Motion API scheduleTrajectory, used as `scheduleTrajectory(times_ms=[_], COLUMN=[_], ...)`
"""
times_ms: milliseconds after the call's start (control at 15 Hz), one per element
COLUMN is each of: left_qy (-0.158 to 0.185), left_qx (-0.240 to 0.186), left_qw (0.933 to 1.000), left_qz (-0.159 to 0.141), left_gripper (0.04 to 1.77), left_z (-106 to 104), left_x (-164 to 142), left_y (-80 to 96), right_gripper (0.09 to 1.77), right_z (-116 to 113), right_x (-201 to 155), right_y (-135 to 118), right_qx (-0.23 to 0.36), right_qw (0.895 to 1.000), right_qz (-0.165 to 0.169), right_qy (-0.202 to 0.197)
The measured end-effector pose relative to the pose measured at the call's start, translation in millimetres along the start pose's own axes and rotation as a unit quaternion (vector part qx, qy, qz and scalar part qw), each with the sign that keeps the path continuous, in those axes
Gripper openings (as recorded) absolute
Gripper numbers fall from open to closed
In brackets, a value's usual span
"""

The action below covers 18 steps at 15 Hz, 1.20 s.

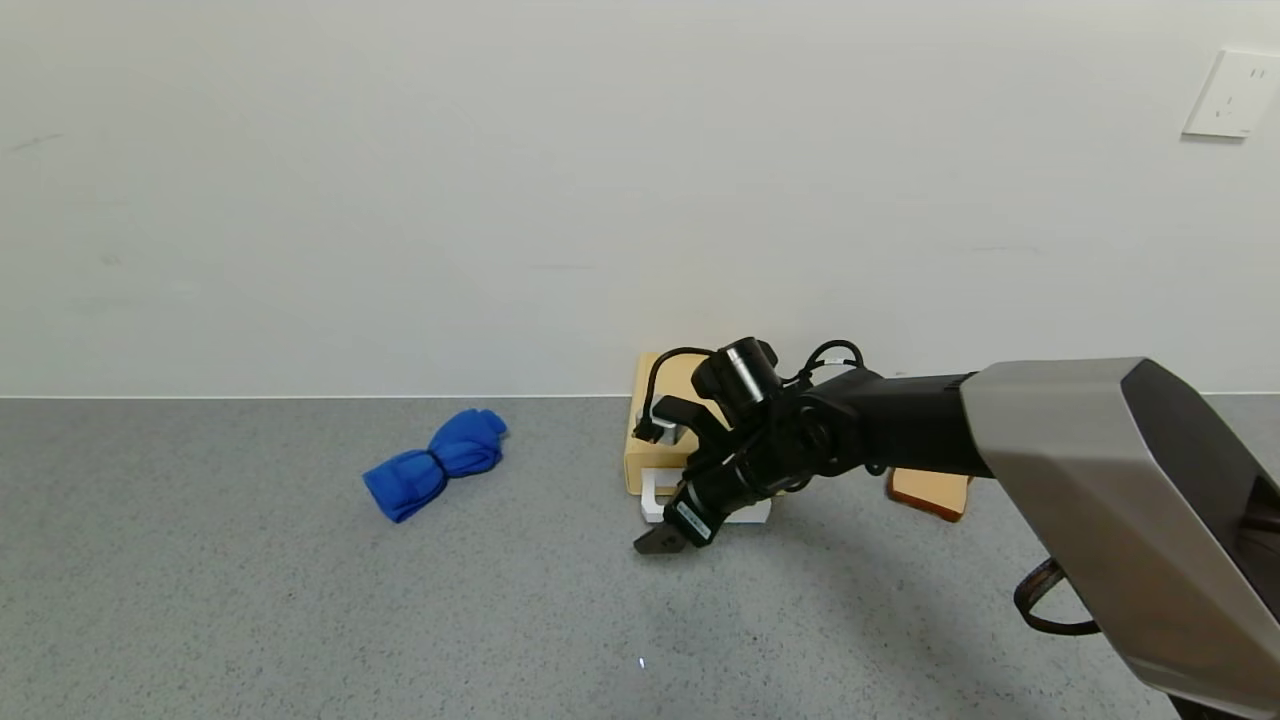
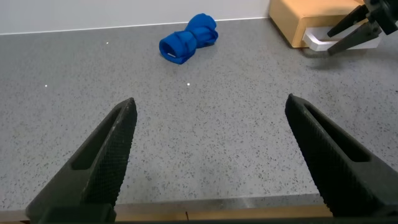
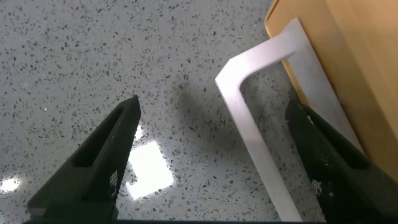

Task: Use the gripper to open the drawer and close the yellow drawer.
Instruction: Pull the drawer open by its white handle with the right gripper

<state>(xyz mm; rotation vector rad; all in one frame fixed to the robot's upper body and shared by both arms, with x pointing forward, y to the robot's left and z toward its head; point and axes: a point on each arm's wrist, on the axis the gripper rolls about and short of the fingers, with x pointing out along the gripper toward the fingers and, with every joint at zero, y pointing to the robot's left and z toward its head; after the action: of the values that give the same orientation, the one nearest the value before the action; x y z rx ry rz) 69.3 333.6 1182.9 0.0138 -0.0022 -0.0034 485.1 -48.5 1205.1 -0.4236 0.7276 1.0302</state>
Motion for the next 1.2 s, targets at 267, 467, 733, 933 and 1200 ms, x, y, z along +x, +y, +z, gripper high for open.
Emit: scheduleTrajectory(times_ms=[267, 467, 733, 933, 1200], left_qy=[0.000, 0.001, 0.001, 0.001, 0.001], left_qx=[0.000, 0.000, 0.001, 0.001, 0.001], left_qw=[1.0000, 1.0000, 1.0000, 1.0000, 1.0000], left_qz=[0.000, 0.000, 0.000, 0.000, 0.000], left_gripper=[1.72, 1.72, 1.72, 1.72, 1.72], left_z=[0, 0, 0, 0, 0], left_x=[0, 0, 0, 0, 0], left_y=[0.0, 0.0, 0.0, 0.0, 0.0], right_gripper=[1.71, 1.71, 1.71, 1.71, 1.71], right_z=[-2, -4, -7, -8, -10], right_x=[6, 9, 13, 15, 17], right_y=[-1, -1, -2, 0, 5], right_qx=[0.000, -0.002, -0.002, -0.001, 0.001], right_qw=[1.000, 1.000, 1.000, 1.000, 1.000], right_qz=[0.000, 0.002, 0.004, 0.008, 0.017], right_qy=[0.001, 0.003, 0.007, 0.012, 0.025])
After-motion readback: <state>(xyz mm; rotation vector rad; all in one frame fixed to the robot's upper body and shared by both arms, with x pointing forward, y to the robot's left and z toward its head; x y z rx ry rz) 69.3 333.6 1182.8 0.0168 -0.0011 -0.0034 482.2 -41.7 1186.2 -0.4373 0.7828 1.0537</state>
